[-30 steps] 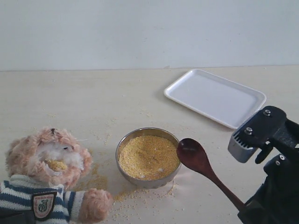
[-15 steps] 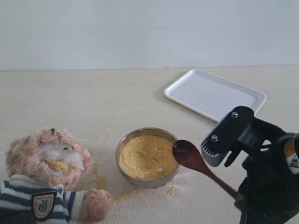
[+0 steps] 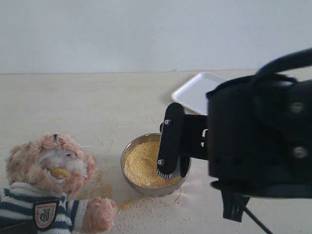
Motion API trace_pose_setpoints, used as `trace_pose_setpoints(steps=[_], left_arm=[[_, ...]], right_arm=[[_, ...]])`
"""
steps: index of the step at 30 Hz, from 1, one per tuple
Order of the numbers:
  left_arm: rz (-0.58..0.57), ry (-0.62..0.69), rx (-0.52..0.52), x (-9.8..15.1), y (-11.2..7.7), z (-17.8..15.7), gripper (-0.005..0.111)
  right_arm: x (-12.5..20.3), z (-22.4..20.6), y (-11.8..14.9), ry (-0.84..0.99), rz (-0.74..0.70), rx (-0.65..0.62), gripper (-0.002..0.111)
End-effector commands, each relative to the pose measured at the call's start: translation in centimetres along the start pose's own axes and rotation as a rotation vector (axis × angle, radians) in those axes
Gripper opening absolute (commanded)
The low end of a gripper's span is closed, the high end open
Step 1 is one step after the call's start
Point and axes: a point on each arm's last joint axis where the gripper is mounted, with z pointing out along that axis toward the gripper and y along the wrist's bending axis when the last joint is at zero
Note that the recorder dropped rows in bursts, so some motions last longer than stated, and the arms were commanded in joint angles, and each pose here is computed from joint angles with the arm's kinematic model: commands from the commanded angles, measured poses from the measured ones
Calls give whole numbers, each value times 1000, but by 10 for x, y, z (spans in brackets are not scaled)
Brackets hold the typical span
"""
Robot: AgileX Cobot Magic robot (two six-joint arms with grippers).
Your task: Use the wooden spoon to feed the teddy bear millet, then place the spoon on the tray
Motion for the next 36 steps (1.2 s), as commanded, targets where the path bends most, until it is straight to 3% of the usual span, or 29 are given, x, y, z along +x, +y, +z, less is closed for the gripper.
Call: trace_pose_setpoints(steps=[1, 13, 36], left_arm=[[-10, -13, 16, 0, -1, 0, 5], [-10, -11, 17, 0, -2, 0, 5], [-10, -11, 17, 0, -2, 0, 5]], right_arm=[[-18, 10, -1, 65, -102, 81, 3], [-45, 38, 15, 131, -314, 173, 3], [-64, 72, 21, 179, -407, 298, 3]])
